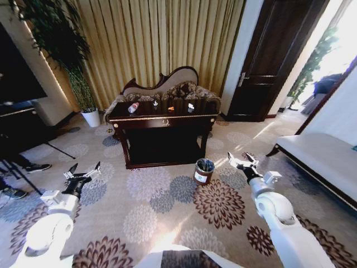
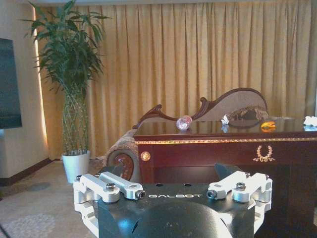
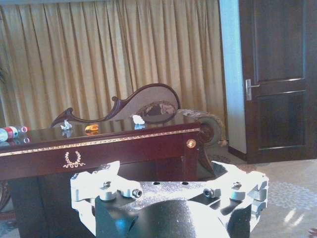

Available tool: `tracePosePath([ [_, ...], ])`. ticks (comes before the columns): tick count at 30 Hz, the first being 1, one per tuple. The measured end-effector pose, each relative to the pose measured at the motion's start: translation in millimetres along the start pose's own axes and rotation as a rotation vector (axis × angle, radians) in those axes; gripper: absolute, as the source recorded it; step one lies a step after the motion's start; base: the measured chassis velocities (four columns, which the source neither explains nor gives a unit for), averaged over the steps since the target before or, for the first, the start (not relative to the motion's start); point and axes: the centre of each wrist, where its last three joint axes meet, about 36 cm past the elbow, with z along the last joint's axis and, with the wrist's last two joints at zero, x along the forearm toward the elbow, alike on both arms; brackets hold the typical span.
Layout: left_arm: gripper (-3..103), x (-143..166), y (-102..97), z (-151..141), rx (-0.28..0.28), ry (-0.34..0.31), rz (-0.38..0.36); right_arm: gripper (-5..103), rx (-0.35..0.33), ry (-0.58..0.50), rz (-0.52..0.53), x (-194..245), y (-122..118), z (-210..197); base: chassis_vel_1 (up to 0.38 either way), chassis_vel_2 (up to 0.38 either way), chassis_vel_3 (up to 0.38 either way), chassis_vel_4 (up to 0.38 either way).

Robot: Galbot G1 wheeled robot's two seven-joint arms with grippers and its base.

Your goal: Move to the front of the table and place the trash on the table into the trash bin.

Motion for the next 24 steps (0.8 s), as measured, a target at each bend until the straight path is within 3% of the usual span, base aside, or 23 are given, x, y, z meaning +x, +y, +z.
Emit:
tracePosePath([
  [24,100,5.6,-0.5,9.3,-0.009,0.003,-0.007,100,-0.003,0.013,0.007,-2.1,-1.9,5.2,-0.216,0.243,0.216,-0.251],
])
